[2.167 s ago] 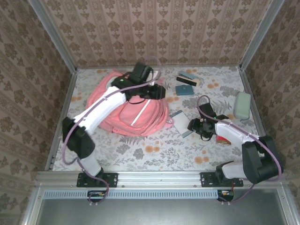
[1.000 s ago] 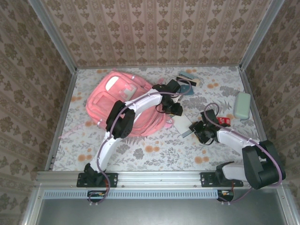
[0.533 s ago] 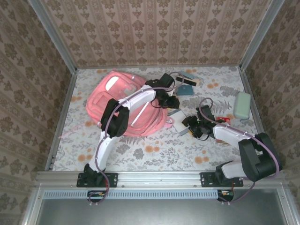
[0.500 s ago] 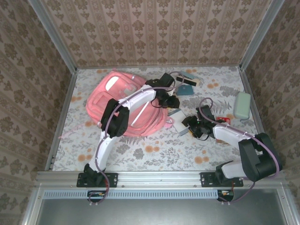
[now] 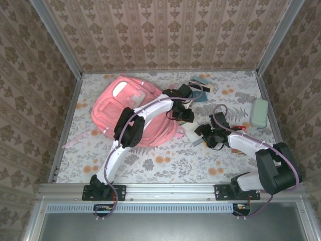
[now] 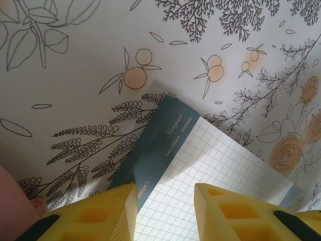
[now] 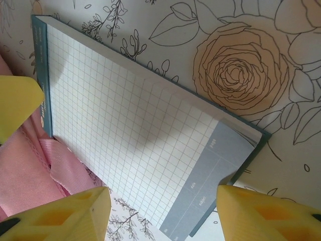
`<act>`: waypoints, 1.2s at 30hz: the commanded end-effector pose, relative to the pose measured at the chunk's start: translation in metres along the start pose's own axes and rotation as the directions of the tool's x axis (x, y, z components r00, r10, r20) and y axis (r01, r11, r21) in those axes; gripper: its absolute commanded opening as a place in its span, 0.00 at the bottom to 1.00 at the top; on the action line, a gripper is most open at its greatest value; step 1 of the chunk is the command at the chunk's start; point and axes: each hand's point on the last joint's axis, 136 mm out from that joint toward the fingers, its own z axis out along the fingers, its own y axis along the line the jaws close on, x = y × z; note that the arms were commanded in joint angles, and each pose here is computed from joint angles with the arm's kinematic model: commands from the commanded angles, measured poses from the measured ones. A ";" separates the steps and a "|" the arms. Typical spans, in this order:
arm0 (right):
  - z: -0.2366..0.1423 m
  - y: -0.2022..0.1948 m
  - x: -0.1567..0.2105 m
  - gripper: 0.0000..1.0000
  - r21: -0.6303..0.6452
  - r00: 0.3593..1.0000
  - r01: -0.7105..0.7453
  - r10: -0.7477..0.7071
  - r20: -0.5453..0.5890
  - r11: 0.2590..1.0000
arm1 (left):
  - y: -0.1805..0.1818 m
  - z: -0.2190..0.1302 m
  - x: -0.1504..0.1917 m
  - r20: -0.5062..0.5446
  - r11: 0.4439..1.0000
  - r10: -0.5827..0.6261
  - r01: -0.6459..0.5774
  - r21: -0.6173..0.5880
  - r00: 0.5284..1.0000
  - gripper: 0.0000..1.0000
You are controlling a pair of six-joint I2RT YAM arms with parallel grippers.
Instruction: Pack the student bag
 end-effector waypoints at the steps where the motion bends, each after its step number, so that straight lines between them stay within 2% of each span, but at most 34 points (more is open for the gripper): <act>1: 0.005 -0.024 0.012 0.60 0.115 0.999 -0.011 0.017 -0.052 0.993 | 0.020 0.017 0.031 -0.123 0.997 -0.027 0.017 -0.078 0.992 0.35; 8: -0.019 -0.023 0.007 0.63 0.111 1.000 0.015 -0.017 0.009 0.994 | 0.022 0.017 0.032 -0.121 0.996 -0.036 0.026 -0.082 0.992 0.35; 14: -0.005 -0.031 0.016 0.62 0.117 0.999 -0.006 0.011 -0.040 0.993 | 0.022 0.017 0.034 -0.126 0.996 -0.038 0.028 -0.083 0.991 0.35; 19: 0.003 -0.019 0.009 0.62 0.076 1.000 0.014 -0.013 -0.025 0.997 | 0.020 0.018 0.035 -0.128 0.997 -0.041 0.033 -0.069 0.991 0.34; 25: 0.015 0.005 -0.001 0.54 -0.009 0.999 0.033 -0.033 -0.011 0.999 | 0.018 0.019 0.038 -0.135 0.998 -0.045 0.037 -0.057 0.990 0.35; 28: 0.016 0.016 -0.004 0.47 -0.057 0.999 0.035 -0.036 -0.004 0.998 | 0.016 0.017 0.037 -0.131 0.998 -0.044 0.038 -0.052 0.990 0.34; 36: 0.009 0.042 -0.010 0.42 -0.161 0.999 0.039 -0.036 0.024 0.986 | 0.013 0.017 0.037 -0.130 0.999 -0.039 0.034 -0.041 0.991 0.34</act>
